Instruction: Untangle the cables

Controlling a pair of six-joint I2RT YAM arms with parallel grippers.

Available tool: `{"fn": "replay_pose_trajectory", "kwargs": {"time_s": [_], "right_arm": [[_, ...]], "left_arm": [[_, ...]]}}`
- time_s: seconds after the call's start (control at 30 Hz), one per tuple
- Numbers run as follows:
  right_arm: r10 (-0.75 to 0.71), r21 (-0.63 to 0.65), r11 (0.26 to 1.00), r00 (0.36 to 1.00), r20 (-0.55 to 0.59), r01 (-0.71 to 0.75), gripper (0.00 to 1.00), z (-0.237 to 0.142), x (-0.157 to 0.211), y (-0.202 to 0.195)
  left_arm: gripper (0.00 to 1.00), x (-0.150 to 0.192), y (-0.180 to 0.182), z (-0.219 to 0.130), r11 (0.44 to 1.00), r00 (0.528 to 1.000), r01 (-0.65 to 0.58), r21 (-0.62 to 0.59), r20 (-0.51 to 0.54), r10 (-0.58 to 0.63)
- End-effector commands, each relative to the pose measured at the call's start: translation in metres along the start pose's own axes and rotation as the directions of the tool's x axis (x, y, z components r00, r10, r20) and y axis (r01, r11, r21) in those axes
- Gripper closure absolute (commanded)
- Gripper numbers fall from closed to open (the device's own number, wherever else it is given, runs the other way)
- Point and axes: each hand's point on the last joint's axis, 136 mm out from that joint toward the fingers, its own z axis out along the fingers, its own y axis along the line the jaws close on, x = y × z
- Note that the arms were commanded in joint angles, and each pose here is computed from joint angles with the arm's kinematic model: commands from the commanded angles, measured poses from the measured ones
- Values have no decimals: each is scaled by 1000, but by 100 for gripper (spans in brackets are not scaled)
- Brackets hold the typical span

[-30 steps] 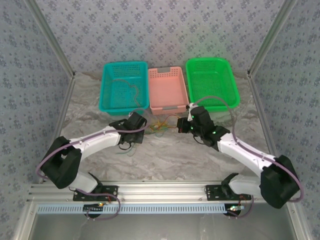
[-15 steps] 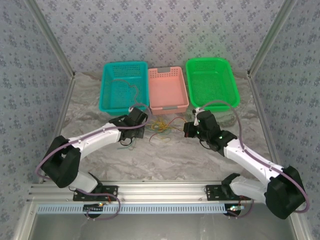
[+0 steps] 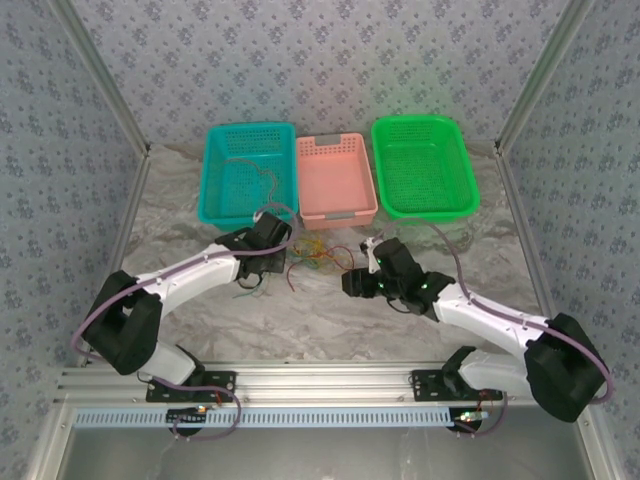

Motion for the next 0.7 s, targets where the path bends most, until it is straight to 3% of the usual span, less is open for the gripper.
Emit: {"fn": "replay_pose_trajectory", "kwargs": {"time_s": [0.0,0.13,0.2,0.33,0.5,0.6,0.67], "right_arm": [[12,16,1000,998,65,-14,46,-17,-7,-8],[-8,1,1000,988,151,8,46,-32,-37,-18],[-82,-14,996,986,147,85,41,-28,-48,-15],[-269,-79,959,962,54,273,31,0,-50,-3],[-432,-19,902,899,-73,432,28,38,-42,-16],[-455,29,886,881,-129,462,29,54,-46,-28],[-466,20,880,870,-163,475,36,65,-45,-28]], "left_arm": [[100,1,-4,-1,998,999,-43,36,23,43],[100,-1,-3,-6,996,996,-72,46,63,69],[100,-3,-4,-9,995,995,-79,55,72,75],[100,-6,-6,-10,995,994,-87,58,75,82],[100,-5,-6,-7,994,994,-91,52,62,88],[100,-4,-6,-6,994,994,-93,51,56,90],[100,-4,-6,-5,994,994,-94,50,54,91]]}}
